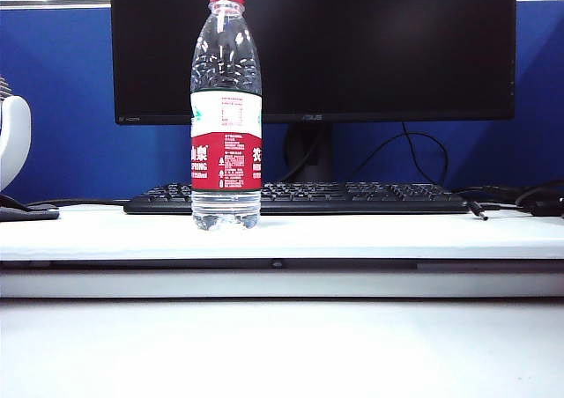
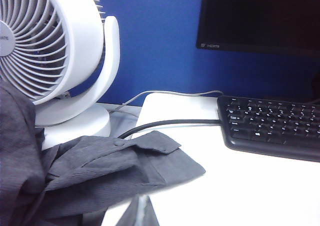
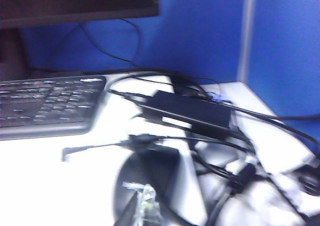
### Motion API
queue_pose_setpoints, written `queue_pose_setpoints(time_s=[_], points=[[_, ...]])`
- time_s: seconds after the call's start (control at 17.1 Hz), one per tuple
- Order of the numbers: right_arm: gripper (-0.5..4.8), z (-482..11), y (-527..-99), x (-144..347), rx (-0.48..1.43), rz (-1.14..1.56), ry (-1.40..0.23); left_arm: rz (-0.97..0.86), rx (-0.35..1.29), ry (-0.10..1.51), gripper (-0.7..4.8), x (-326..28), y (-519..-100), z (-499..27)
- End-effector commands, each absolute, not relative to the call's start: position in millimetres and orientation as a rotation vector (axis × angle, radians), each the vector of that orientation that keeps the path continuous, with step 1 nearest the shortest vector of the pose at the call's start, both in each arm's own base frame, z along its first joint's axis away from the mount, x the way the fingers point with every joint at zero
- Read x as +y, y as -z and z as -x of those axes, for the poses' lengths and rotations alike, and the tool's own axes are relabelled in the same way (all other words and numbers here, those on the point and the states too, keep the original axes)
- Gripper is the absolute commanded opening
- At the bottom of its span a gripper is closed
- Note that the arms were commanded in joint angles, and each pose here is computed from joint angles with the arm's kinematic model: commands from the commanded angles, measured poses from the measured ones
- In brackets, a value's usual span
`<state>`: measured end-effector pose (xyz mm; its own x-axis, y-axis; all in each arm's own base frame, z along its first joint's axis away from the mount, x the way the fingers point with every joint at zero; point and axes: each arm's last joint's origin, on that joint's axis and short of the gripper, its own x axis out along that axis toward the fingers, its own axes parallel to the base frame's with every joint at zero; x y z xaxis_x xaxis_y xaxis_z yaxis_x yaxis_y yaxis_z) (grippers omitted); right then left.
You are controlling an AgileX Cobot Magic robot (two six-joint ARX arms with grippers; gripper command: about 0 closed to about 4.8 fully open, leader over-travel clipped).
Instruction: Unscrew the cap from the plastic bottle on the table.
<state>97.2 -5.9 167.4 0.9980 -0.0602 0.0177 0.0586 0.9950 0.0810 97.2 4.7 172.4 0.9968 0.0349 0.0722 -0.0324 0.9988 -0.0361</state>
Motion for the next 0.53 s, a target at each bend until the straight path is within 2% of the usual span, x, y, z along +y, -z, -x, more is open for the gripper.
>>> queue_pose_setpoints(time_s=[0.06,0.53], points=[[-0.01,-97.2,-171.7,-3.4,-0.077,-0.076,0.073,0.03,-0.088,-0.031,-0.05,4.7,-173.8,-97.0],[-0.01,-97.2,-171.8,-2.5,-0.077,-0.084,0.055,0.03,-0.088,-0.031,-0.05,4.7,-173.8,-97.0]])
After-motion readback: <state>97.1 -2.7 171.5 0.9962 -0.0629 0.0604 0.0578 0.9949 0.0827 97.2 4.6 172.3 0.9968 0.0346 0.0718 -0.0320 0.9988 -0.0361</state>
